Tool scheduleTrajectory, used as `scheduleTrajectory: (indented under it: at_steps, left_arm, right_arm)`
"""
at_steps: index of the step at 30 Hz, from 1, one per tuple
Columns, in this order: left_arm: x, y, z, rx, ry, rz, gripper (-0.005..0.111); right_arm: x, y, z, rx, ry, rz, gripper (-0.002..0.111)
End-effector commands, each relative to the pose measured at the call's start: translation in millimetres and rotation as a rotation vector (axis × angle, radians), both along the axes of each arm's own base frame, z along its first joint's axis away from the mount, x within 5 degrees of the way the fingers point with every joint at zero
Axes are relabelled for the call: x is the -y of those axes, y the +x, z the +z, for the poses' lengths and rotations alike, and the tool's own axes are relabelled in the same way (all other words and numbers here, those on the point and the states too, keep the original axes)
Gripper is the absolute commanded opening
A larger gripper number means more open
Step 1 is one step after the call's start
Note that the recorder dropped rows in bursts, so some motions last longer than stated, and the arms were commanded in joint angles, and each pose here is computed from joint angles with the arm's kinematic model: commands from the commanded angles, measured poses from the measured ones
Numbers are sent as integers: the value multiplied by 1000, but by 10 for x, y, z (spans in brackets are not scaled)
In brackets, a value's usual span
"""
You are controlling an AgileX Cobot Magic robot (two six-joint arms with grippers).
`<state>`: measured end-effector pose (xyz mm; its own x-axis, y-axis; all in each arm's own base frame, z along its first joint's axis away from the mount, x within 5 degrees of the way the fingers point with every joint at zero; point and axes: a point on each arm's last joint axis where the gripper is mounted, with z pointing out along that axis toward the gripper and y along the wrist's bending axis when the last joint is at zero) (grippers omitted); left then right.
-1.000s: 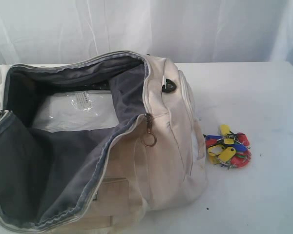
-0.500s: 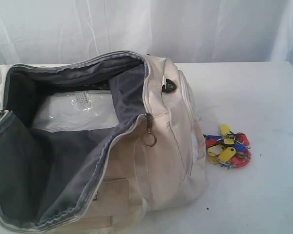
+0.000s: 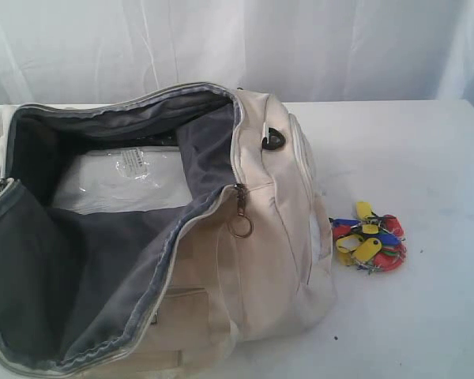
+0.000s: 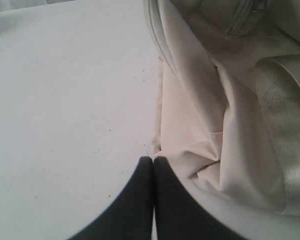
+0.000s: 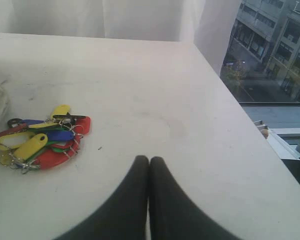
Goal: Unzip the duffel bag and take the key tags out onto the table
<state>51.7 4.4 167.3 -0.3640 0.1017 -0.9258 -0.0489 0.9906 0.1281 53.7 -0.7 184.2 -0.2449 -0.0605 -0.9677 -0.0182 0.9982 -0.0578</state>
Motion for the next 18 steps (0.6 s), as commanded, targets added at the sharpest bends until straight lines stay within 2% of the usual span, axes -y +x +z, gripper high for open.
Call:
scheduleTrajectory:
  at_steps: [1,18]
  left_arm:
    - [4,-2,-9,3,-13,1,0]
    - [13,-1,-9,3,-19,-11,0]
  right_arm:
    - [-1,0,-13,0,3,1,0]
    - [-1,0,-13,0,3,1,0]
